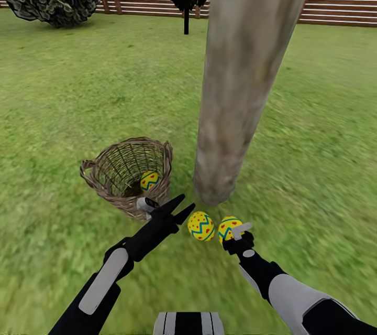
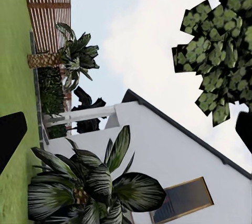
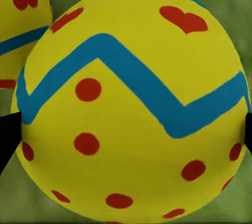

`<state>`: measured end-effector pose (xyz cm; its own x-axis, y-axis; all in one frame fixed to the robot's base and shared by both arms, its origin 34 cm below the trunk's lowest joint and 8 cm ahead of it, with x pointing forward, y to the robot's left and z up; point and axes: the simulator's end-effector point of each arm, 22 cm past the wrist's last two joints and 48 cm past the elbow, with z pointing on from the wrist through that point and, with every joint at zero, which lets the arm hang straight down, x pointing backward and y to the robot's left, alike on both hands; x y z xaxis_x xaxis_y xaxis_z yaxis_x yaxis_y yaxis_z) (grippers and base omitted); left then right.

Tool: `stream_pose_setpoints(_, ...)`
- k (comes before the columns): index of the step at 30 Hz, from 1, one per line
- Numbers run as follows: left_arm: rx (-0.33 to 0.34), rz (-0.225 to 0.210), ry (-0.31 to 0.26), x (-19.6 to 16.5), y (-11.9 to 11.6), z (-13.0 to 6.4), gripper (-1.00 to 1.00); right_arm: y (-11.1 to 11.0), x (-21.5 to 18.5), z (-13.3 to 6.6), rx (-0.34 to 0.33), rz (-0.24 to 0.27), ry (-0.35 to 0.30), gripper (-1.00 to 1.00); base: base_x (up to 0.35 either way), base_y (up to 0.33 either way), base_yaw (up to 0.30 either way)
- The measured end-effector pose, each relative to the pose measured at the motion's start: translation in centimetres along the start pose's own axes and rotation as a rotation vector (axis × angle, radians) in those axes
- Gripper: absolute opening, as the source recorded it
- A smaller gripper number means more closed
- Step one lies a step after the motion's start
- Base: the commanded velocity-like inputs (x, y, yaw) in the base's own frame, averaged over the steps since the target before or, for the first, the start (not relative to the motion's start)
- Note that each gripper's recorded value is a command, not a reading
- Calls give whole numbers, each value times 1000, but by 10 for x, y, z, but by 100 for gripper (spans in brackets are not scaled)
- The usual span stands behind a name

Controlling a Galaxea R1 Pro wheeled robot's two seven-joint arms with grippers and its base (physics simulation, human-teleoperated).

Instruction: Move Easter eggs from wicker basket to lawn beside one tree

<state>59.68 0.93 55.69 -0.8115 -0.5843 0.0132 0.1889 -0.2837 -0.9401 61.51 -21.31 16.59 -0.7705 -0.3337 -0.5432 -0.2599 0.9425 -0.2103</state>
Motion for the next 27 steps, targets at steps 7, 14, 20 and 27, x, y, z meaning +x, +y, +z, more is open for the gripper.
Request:
stream_pose_setpoints(7, -16, -22, -9, -2, 15, -4, 100, 6, 16, 7, -9, -1, 27, -100, 0, 0, 0)
stream_pose_setpoints(14, -33, -44, -17, -3, 29, -9, 100, 13, 31, 14, -20, 0, 52, -100, 0, 0, 0)
stream_pose_setpoints(20, -47, -63, -24, -3, 42, -13, 100, 18, 45, 19, -29, -1, 73, -100, 0, 0, 0)
stream_pose_setpoints(27, -63, -84, -32, -3, 56, -18, 100, 22, 46, 27, -33, 1, 67, -100, 0, 0, 0)
